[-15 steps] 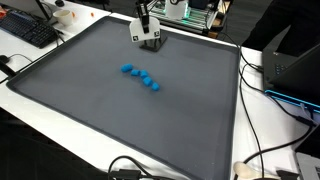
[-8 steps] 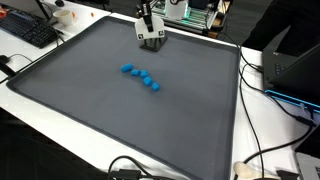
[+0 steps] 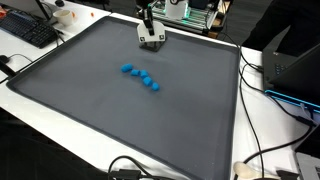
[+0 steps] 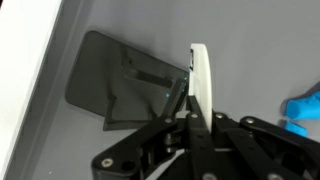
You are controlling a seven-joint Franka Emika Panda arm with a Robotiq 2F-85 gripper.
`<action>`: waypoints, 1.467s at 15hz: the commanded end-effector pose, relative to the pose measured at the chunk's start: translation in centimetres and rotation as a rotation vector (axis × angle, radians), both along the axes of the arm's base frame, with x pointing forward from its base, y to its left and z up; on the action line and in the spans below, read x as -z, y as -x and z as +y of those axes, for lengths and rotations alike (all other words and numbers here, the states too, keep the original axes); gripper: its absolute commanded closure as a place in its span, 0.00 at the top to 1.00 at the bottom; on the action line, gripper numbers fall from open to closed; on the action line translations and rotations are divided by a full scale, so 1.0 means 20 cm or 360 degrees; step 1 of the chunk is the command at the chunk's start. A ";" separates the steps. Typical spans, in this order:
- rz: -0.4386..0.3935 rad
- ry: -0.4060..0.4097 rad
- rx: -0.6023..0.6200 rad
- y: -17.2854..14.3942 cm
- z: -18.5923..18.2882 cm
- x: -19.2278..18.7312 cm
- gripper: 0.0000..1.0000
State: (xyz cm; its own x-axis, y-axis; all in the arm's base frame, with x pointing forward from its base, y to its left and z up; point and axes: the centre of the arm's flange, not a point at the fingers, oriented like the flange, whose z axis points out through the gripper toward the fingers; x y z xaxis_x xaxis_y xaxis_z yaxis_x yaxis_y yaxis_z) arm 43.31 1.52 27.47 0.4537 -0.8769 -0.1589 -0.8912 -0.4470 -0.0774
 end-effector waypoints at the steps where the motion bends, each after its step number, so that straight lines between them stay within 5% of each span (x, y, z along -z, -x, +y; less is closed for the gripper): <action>1: -0.0021 0.0010 0.0128 0.08 -0.02 0.04 0.01; 22: -0.0046 0.0033 0.0475 0.08 -0.09 0.17 0.01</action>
